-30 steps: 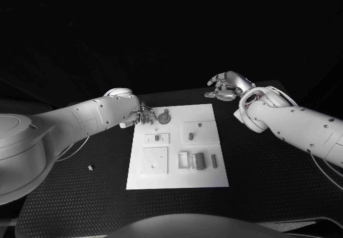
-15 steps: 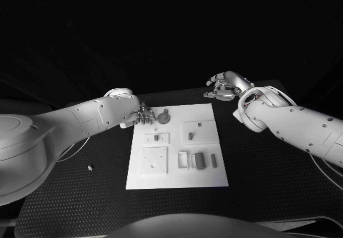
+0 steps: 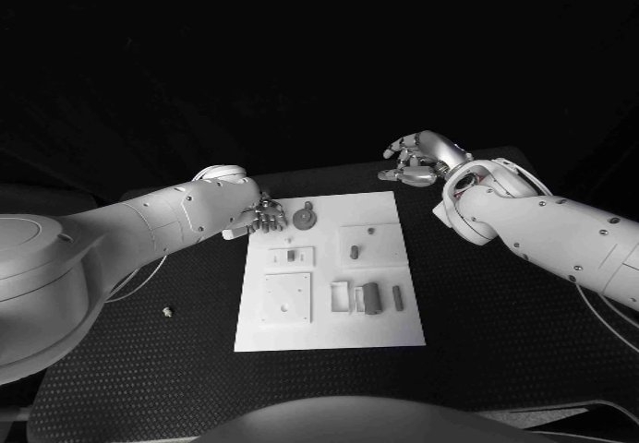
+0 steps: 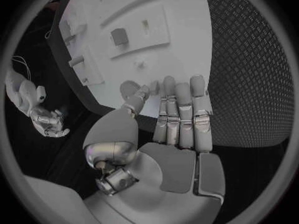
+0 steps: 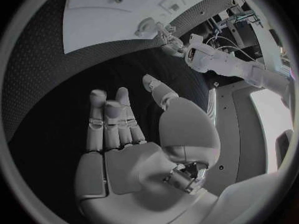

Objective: Assemble the parts on the task board

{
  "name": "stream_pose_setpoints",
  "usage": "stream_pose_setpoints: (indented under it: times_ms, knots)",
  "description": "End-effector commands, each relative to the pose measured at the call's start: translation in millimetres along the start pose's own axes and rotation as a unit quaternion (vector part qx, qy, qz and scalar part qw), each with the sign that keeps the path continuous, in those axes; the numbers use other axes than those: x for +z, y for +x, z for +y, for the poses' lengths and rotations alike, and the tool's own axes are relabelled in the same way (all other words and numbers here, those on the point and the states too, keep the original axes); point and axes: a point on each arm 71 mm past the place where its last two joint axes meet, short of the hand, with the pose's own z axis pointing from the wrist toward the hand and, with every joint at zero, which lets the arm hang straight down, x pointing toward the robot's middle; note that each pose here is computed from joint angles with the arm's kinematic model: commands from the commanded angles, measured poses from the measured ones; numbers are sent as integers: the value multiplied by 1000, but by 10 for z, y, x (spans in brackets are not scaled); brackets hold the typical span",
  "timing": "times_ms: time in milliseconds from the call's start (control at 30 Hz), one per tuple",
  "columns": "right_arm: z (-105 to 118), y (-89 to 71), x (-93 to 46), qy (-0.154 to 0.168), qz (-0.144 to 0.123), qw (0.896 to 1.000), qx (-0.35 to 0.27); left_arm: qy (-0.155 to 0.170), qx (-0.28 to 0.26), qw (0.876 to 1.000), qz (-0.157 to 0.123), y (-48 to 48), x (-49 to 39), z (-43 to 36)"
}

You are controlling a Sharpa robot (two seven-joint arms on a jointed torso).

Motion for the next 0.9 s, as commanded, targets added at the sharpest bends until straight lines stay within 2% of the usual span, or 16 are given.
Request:
stream_pose_setpoints:
  times_ms: [33, 167, 333, 500, 733, 900]
  knots:
    - [8, 5, 1, -2, 4, 1000, 0, 8, -2, 1000, 11, 20, -3, -28]
    - [10, 7, 2, -2, 5, 1000, 0, 13, -22, 1000, 15, 27, -2, -43]
    - [4, 7, 2, -1, 5, 1000, -1, 25, -77, 996, 29, 41, -4, -54]
    - [0, 7, 1, 0, 6, 1000, -1, 30, -88, 995, 29, 33, -1, -49]
    - [-5, 11, 5, 1, 8, 1000, -1, 28, -97, 994, 28, 21, -3, 4]
    - [-25, -2, -4, 3, 7, 1000, -2, 30, -107, 993, 27, 28, -41, 86]
